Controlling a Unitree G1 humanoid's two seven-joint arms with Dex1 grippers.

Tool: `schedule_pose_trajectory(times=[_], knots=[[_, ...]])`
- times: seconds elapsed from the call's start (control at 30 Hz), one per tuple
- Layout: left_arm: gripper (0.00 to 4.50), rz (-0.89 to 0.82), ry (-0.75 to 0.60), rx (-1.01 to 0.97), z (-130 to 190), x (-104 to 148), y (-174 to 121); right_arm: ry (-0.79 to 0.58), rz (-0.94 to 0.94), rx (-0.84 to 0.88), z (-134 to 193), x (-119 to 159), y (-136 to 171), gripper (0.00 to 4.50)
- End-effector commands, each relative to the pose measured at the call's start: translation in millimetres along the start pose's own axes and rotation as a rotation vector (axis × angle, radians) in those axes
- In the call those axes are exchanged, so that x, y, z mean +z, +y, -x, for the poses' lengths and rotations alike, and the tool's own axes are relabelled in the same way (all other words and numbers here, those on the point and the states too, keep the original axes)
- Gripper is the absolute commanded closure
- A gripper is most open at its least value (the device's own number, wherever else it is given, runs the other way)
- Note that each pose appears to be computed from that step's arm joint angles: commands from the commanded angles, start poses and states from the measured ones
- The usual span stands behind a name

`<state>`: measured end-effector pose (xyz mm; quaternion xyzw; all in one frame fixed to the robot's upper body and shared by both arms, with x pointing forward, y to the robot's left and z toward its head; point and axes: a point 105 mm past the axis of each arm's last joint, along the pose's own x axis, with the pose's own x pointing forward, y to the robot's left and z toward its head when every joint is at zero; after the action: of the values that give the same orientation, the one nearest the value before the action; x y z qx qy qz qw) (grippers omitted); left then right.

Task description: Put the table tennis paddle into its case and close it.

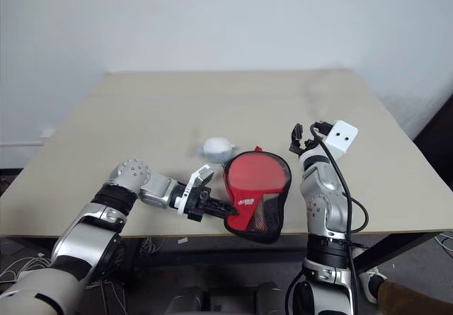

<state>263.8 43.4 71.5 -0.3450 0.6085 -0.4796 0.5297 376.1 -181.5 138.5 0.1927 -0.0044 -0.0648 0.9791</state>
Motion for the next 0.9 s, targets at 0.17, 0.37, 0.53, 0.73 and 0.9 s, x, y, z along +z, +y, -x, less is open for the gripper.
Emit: schedule_pose_trajectory(times=[0.17, 0.37, 0.53, 0.73, 0.9], knots=[[4.49, -0.077, 0.201, -0.015, -7, -34, -21, -0.057, -0.003, 0.036, -1, 19, 10, 0.00], [4.49, -0.072, 0.140, 0.011, -4, -29, -17, -0.049, -0.001, 0.021, 0, 17, 7, 0.00], [4.49, -0.111, 0.100, 0.062, 0, -28, -14, -0.040, 0.002, 0.002, 0, 15, 1, 0.00], [4.49, -0.029, 0.044, 0.074, 8, -20, -5, -0.019, 0.026, 0.017, -2, 12, 5, 0.00], [4.49, -0.002, -0.014, 0.048, 14, -15, -5, -0.018, 0.026, 0.015, -4, 12, 4, 0.00]])
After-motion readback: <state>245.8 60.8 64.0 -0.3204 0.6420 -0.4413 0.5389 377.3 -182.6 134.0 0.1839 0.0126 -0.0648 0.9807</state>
